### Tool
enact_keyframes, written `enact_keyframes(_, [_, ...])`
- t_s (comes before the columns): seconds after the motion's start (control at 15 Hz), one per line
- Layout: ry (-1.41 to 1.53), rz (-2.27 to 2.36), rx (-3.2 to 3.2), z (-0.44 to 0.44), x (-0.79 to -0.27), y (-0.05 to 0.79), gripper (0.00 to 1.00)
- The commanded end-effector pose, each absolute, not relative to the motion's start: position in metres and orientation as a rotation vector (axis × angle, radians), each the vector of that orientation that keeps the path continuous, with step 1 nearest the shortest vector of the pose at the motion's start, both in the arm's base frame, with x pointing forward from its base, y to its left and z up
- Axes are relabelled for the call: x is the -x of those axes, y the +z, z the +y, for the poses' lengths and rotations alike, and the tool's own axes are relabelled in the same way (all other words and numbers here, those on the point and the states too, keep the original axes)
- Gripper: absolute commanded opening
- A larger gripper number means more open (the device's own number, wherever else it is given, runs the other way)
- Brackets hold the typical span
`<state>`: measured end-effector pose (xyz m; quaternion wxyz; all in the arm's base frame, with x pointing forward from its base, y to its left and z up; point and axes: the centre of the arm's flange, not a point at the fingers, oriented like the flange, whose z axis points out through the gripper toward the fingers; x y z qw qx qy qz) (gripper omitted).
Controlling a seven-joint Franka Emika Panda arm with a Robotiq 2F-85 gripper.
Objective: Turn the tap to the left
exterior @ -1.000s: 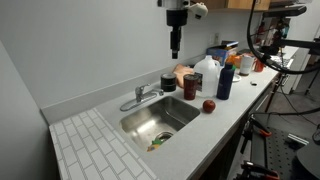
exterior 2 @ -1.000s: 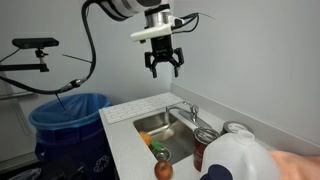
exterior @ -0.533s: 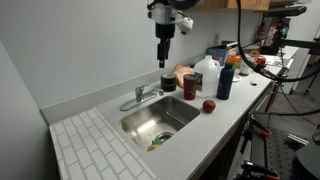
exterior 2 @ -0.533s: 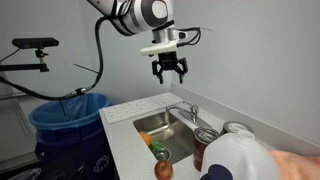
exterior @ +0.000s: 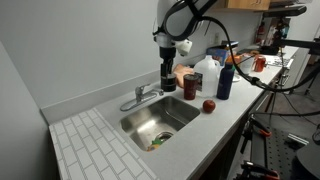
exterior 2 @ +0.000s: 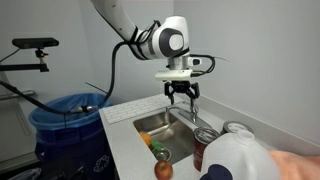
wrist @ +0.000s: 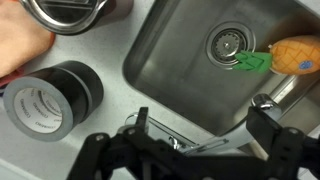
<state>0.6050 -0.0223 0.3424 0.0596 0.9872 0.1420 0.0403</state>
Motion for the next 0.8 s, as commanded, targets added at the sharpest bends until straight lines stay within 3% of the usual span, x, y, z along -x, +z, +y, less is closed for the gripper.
enact_keyframes(0.0, [0.111, 0.421, -2.997, -0.024, -0.606, 0.337, 1.0])
enact_keyframes(0.73, [0.17, 0.368, -2.947, -0.045, -0.652, 0.318, 1.0])
